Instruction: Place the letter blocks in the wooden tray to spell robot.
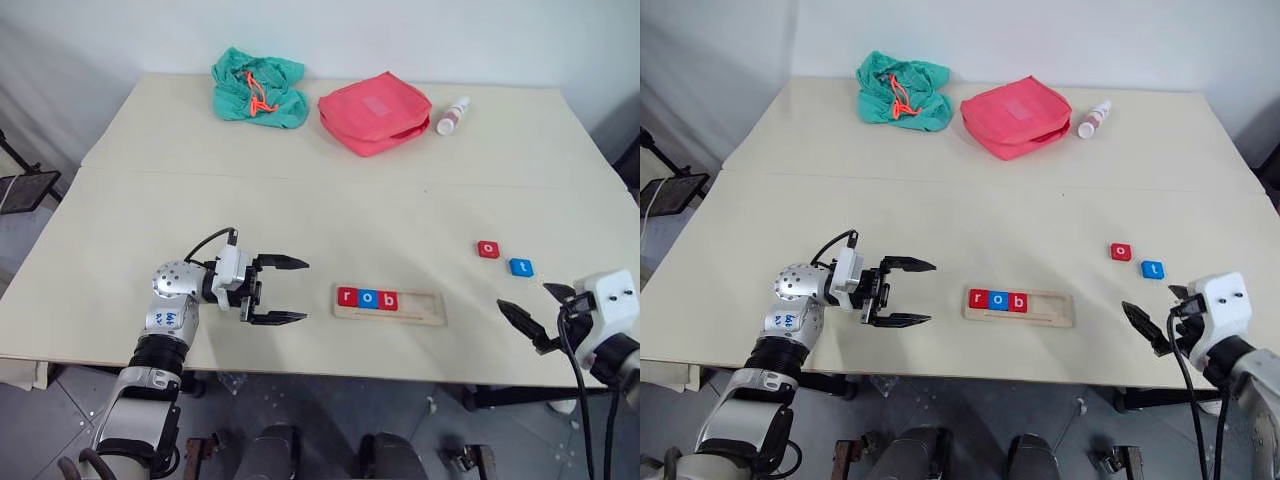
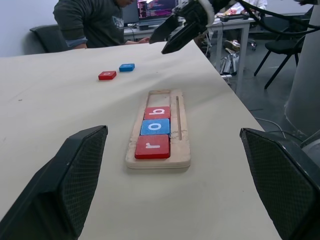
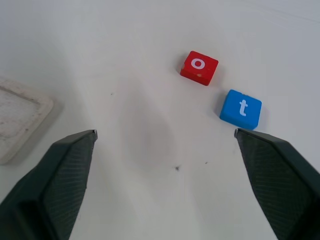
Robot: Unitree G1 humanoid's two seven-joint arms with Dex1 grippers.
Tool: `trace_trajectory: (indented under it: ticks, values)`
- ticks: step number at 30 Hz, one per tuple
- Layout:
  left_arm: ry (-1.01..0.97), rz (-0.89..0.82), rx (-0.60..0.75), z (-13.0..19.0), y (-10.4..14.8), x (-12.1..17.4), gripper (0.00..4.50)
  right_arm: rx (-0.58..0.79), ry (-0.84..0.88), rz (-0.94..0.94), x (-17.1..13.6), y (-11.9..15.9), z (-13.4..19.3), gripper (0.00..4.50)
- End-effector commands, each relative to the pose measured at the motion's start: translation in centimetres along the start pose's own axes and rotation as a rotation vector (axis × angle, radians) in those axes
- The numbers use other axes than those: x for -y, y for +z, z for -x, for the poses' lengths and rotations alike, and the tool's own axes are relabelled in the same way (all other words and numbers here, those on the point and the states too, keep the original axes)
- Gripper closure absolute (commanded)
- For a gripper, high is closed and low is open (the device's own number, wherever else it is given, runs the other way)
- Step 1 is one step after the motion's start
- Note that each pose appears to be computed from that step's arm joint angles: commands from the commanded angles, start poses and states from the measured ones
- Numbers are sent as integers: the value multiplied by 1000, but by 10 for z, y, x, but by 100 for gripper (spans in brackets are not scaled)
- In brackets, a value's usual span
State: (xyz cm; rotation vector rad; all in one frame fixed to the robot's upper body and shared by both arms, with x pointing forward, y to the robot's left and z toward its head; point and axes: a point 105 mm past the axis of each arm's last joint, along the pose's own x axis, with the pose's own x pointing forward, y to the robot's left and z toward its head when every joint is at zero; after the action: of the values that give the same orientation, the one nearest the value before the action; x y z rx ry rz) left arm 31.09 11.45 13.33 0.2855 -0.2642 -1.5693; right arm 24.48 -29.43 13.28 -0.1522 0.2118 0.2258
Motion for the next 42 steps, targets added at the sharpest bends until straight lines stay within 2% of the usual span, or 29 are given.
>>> trace_trajectory:
  ticks: [1, 26, 37, 42]
  values:
    - [-30, -26, 19, 0, 7, 4, 0, 46, -34, 28, 2, 8, 12, 5]
    - [-36, -27, 15, 2, 8, 3, 0, 48, -14, 21, 3, 15, 0, 5]
    - [-41, -30, 19, -1, 11, 4, 0, 92, -68, -75, 8, 29, -80, 5]
    - [-31, -37, 15, 0, 12, 4, 0, 63, -126, -98, 14, 21, -112, 5]
